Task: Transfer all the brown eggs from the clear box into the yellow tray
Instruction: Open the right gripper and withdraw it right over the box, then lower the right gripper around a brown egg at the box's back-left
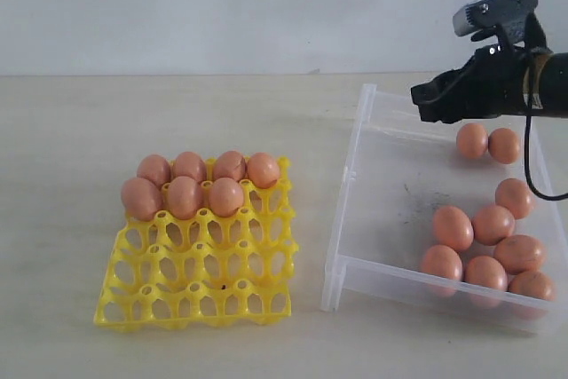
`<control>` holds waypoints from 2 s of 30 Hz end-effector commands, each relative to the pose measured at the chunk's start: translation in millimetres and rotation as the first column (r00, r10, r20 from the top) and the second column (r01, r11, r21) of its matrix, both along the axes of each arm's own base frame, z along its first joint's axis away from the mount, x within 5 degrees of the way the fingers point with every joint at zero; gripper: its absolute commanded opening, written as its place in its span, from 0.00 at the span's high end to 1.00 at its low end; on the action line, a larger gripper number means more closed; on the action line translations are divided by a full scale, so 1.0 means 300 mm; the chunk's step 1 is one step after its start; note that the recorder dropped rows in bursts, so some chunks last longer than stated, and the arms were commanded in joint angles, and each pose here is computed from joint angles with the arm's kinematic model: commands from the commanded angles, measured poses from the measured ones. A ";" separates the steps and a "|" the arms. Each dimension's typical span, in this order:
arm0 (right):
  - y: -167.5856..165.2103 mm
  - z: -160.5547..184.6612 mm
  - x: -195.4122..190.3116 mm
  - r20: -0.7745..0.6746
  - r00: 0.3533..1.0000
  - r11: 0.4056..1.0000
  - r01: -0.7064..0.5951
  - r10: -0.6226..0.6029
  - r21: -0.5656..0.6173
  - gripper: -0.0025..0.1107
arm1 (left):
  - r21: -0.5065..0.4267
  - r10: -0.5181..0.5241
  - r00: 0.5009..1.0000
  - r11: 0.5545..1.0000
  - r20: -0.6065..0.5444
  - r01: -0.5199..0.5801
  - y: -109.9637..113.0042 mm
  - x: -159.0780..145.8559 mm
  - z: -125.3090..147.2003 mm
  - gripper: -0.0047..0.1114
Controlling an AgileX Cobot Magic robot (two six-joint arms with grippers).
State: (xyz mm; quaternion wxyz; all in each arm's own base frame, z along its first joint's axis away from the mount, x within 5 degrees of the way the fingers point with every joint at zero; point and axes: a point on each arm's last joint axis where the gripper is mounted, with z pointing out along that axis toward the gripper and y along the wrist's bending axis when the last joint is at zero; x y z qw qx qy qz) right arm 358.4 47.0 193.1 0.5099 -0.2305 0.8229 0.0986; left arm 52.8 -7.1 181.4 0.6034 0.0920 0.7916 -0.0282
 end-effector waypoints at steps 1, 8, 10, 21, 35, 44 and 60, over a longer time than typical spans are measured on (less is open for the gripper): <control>-0.017 -0.037 -0.010 0.113 0.989 0.985 0.106 -0.090 -0.139 0.58 | -0.006 -0.004 1.000 1.000 0.002 0.004 -0.001 0.000 -0.001 0.92; -0.021 -0.002 0.035 -0.110 0.935 0.940 0.340 -0.337 0.013 0.58 | -0.006 -0.004 1.000 1.000 0.002 0.004 -0.001 0.000 -0.001 0.92; -0.027 -0.007 0.042 -0.211 0.895 0.916 0.401 -0.393 -0.006 0.58 | -0.006 -0.004 1.000 1.000 0.002 0.004 -0.001 0.000 -0.001 0.92; 0.009 0.028 0.099 -0.495 0.817 0.940 0.340 -0.296 -0.002 0.57 | -0.006 -0.004 1.000 1.000 0.002 0.004 -0.001 0.000 -0.001 0.92; -0.102 0.013 0.184 -0.589 0.660 0.864 0.482 -0.466 -0.144 0.57 | -0.006 -0.004 1.000 1.000 0.002 0.004 -0.001 0.000 -0.001 0.92; -0.095 -0.066 0.247 -0.631 0.630 0.870 0.467 -0.454 -0.160 0.57 | -0.006 -0.004 1.000 1.000 0.002 0.004 -0.001 0.000 -0.001 0.92; -0.110 -0.164 0.349 -0.629 0.626 0.868 0.466 -0.461 -0.172 0.67 | -0.006 -0.004 1.000 1.000 0.002 0.004 -0.001 0.000 -0.001 0.92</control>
